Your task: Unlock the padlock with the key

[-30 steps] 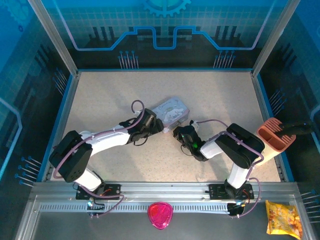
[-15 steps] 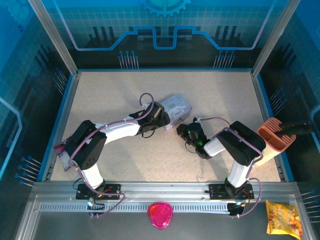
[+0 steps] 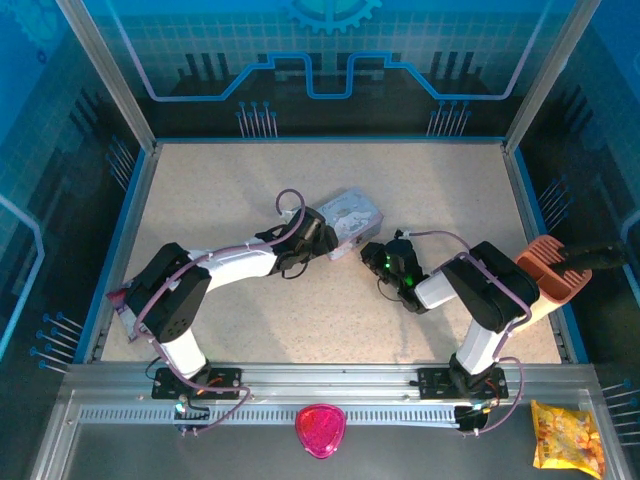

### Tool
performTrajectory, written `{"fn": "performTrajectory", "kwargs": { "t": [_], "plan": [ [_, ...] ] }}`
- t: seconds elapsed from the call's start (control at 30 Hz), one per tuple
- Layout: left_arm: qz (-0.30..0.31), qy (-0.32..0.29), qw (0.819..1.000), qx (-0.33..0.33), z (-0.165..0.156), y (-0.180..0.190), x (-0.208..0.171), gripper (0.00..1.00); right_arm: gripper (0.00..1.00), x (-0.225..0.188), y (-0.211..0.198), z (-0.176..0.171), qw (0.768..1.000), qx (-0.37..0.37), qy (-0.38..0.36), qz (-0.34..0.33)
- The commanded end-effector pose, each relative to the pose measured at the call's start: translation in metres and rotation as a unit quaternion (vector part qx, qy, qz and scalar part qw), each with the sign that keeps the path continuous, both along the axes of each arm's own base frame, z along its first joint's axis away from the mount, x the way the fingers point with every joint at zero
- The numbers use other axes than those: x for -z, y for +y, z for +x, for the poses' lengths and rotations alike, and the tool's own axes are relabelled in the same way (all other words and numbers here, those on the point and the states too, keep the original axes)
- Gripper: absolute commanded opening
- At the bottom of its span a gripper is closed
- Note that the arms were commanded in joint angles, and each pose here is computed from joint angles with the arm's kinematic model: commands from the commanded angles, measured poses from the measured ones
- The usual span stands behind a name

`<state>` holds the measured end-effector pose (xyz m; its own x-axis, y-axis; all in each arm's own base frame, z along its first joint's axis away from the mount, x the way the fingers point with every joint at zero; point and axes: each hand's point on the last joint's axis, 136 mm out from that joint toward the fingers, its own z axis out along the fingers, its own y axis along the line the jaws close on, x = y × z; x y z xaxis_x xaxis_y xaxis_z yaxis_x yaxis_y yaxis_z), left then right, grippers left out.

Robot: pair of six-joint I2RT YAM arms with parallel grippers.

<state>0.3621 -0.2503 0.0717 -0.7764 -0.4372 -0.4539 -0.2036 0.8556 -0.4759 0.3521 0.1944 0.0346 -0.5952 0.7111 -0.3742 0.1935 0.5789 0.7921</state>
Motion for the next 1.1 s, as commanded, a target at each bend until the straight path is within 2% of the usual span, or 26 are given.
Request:
{"fn": "performTrajectory", "kwargs": {
  "t": [0.0, 0.13, 0.27, 0.4, 0.57, 0.87, 1.07],
  "plan": [
    [0.070, 0.061, 0.996, -0.008, -0.030, 0.033, 0.032, 0.74, 0.07, -0.017, -0.002, 0.004, 1.000, -0.007, -0.013, -0.015],
    [0.052, 0.041, 0.997, 0.028, -0.026, 0.024, 0.007, 0.77, 0.08, -0.014, -0.012, -0.017, 0.995, -0.035, 0.027, -0.091],
    [0.028, 0.026, 0.995, 0.088, -0.025, 0.006, -0.029, 0.83, 0.09, -0.015, -0.015, -0.045, 0.980, -0.097, 0.061, -0.161],
    [0.045, -0.014, 0.993, 0.105, -0.030, 0.018, -0.055, 0.87, 0.09, -0.020, -0.015, -0.072, 0.964, -0.151, 0.088, -0.199],
    [0.085, -0.056, 0.991, 0.091, -0.048, 0.059, -0.057, 0.90, 0.09, -0.023, -0.011, -0.105, 0.941, -0.217, 0.100, -0.239],
    [0.078, -0.124, 0.988, 0.044, -0.080, 0.115, -0.063, 0.94, 0.12, -0.009, 0.011, -0.142, 0.907, -0.308, 0.121, -0.262],
    [0.092, -0.144, 0.985, 0.028, -0.085, 0.132, -0.066, 0.99, 0.21, 0.010, 0.014, -0.150, 0.891, -0.327, 0.150, -0.278]
  ]
}}
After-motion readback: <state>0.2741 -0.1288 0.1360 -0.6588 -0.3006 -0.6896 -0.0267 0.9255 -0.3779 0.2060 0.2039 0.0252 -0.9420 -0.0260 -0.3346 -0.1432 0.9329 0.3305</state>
